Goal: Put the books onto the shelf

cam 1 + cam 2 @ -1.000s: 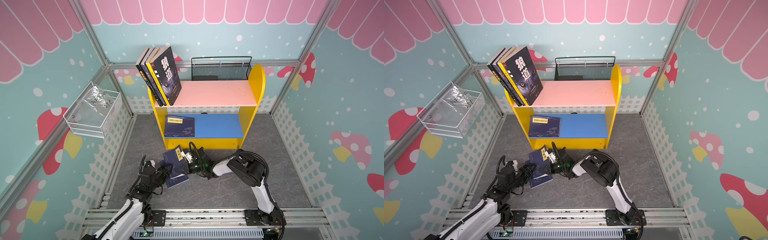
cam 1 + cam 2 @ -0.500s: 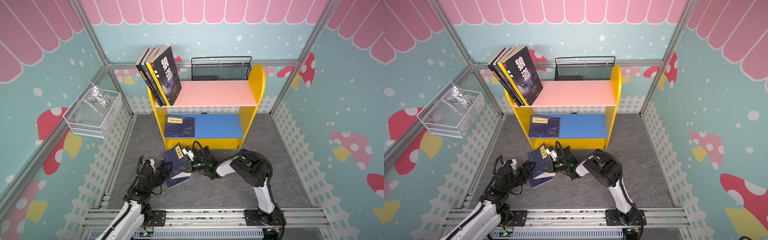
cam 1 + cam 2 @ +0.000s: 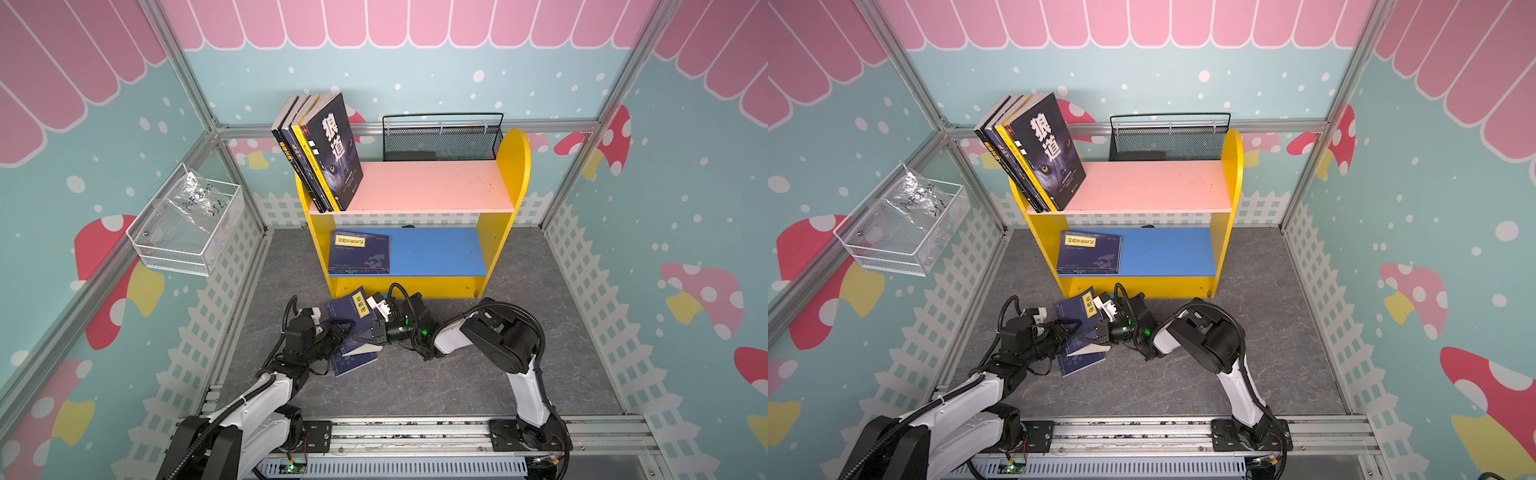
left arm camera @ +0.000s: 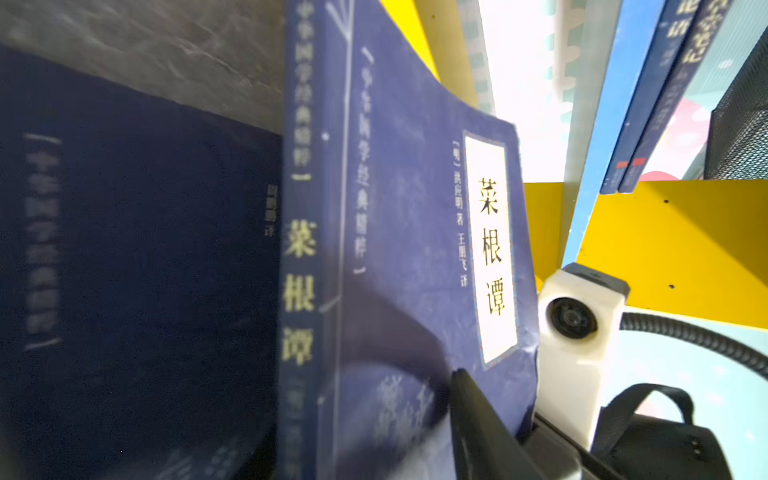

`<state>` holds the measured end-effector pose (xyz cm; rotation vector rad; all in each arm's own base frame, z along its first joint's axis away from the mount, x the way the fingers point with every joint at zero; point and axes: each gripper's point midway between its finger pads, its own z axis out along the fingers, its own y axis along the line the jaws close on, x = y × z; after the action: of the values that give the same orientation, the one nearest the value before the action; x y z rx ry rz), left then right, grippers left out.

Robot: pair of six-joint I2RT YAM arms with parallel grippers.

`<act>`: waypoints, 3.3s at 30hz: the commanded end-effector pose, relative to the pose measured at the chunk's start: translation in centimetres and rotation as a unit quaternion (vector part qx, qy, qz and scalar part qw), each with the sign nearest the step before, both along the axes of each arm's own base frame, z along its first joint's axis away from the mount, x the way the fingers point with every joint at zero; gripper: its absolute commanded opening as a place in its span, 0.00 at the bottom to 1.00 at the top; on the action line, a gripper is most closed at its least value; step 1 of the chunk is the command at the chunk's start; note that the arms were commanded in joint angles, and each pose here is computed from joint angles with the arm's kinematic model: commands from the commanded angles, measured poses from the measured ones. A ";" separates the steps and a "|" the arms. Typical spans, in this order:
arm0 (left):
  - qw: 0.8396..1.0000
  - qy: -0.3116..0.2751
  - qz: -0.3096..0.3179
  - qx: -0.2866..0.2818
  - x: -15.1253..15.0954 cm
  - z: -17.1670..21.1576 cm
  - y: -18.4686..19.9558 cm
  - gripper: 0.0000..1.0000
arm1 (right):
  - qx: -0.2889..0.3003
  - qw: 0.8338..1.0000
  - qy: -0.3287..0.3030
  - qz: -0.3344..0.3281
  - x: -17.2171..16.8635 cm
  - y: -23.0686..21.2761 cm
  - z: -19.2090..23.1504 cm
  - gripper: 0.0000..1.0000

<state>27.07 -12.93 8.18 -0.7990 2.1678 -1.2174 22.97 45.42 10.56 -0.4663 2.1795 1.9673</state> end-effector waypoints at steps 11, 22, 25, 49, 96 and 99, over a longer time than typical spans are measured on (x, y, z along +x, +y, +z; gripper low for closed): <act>0.998 -0.062 -0.008 0.005 0.3 4.5 0.0 0.17 | -0.027 1.000 0.010 -0.012 0.0 -1.0 -0.6 0.44; 0.993 -0.097 -0.009 0.060 -2.4 9.4 1.5 0.00 | -0.119 0.986 -0.105 -0.047 1.2 -3.6 4.2 0.68; 0.989 -0.130 -0.032 0.062 -2.7 12.0 1.0 0.00 | -0.099 0.988 -0.103 -0.053 1.0 -4.2 5.9 0.71; 0.945 -0.303 -0.125 0.024 -3.4 23.3 -2.1 0.00 | 0.115 0.985 -0.127 -0.027 -1.8 -5.1 14.9 0.37; 0.921 -0.362 -0.115 0.087 -1.5 29.3 -1.8 0.00 | 0.006 0.981 -0.195 0.000 2.7 -8.9 16.7 0.49; 0.930 -0.359 -0.025 0.070 -0.9 30.3 0.5 0.00 | 0.010 0.981 -0.183 -0.065 3.8 -9.7 17.0 0.64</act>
<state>25.86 -14.48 36.16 -0.0350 1.7653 -1.1594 25.41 36.67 26.30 -0.7610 1.9469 1.7452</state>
